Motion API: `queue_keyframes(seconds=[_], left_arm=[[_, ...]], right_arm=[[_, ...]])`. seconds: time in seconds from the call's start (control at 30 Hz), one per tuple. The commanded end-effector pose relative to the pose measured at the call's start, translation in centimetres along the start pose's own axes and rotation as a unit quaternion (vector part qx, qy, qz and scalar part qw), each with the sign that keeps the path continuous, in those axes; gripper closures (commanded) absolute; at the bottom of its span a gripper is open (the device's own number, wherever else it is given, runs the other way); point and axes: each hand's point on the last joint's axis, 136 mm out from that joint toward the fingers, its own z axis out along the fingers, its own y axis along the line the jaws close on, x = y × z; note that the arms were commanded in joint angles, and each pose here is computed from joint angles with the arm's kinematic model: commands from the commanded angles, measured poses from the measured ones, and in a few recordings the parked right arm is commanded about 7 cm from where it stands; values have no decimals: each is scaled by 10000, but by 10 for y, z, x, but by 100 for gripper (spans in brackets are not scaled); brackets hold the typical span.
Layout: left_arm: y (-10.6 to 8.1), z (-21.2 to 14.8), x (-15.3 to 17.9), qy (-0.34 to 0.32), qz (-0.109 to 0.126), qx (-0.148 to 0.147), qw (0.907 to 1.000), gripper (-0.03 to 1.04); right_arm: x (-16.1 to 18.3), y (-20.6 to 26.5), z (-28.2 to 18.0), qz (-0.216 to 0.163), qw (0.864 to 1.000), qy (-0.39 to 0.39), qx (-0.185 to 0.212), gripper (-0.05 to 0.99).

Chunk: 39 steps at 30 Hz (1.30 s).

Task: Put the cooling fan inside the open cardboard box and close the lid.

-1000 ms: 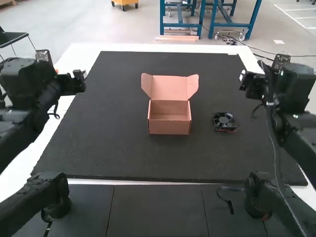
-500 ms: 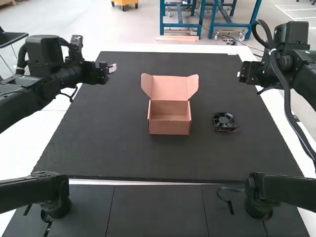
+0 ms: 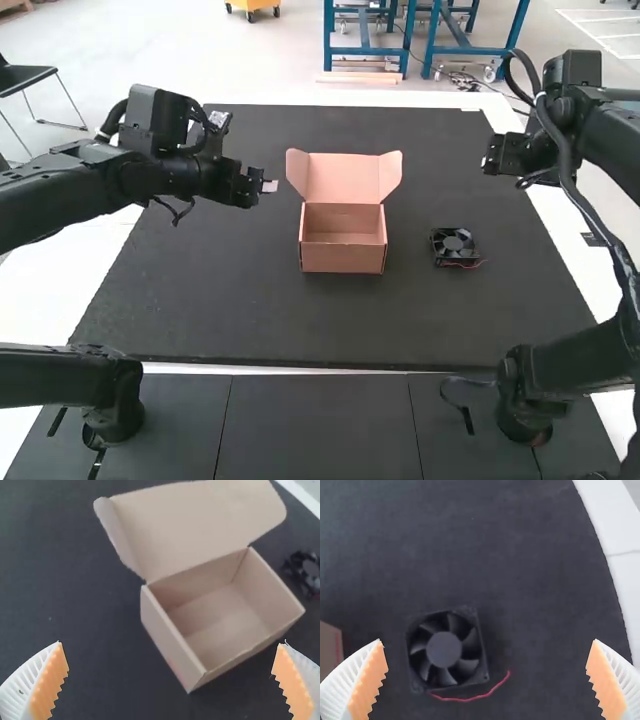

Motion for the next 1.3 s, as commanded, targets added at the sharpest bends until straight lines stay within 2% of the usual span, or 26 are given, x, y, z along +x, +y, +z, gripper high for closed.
queue_keyframes(seconds=[0.0, 0.13, 0.23, 0.33, 0.47, 0.73, 1.03, 1.27], left_arm=[[1, -13, -32, -227, 451, -172, 9986, 5], [1, -14, -39, -117, 638, -172, 9977, 5], [-1, -14, -40, -58, 963, -152, 9952, 5], [-5, -10, -33, 72, 1045, -89, 9945, 5], [-12, -8, -26, 156, 1209, 16, 9925, 5], [-26, -6, -27, 72, 1319, 171, 9911, 5], [-23, -3, -28, 72, 1303, 145, 9913, 5], [-24, -4, -32, 25, 1308, 149, 9913, 5]], right_arm=[[-18, -17, 5, -43, 9998, -90, 177, 3], [-12, -28, 31, -75, 9994, 232, 231, 3], [-1, -32, 53, -142, 9981, 558, 215, 3], [8, -26, 70, -215, 9964, 809, 93, 3], [18, -18, 82, -502, 9935, 1021, -36, 3], [41, 3, 105, -1204, 9815, 1455, -318, 3], [66, -13, 131, -1399, 9704, 1970, 40, 3], [79, -15, 142, -1426, 9646, 2214, 108, 3]])
